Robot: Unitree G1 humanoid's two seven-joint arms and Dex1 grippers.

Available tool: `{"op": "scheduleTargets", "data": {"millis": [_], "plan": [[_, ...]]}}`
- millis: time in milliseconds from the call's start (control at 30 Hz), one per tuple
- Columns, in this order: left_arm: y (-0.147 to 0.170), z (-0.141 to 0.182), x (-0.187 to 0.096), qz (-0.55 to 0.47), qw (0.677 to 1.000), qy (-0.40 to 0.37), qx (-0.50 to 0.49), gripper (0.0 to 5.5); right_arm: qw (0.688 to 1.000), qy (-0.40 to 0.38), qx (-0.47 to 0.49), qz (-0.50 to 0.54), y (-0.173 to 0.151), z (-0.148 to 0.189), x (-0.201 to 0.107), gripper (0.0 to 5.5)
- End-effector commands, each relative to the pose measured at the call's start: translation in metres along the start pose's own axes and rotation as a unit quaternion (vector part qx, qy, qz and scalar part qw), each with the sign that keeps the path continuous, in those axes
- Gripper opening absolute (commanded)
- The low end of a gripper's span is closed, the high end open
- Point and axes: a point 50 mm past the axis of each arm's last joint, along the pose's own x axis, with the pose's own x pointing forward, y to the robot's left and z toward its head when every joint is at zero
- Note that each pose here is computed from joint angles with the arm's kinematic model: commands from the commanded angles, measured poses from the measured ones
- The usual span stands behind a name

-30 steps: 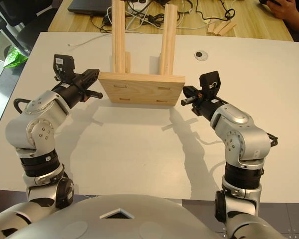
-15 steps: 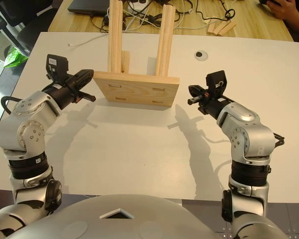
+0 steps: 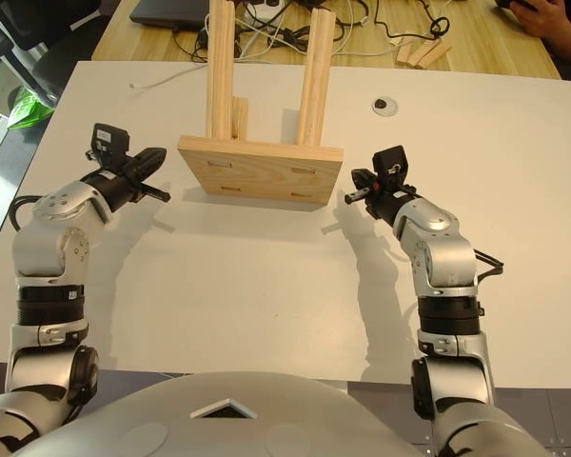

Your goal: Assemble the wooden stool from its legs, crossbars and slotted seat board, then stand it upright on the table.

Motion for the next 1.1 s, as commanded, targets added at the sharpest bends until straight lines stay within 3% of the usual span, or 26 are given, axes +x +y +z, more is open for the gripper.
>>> {"op": "scheduleTargets", "data": {"millis": [33,633,1100], "plan": [[-0.008,-0.008,0.019,-0.021,1.000,0.010,-0.001,0.00,1.000,-0.002,-0.004,0.000,0.003,-0.001,0.013,0.05],[-0.032,-0.030,0.046,-0.051,0.998,0.041,-0.005,0.00,1.000,0.026,0.011,0.009,0.019,-0.031,0.042,0.05],[-0.036,-0.027,0.061,-0.043,0.998,0.037,-0.007,0.00,1.000,0.020,0.014,0.015,0.027,-0.029,0.055,0.05]]}}
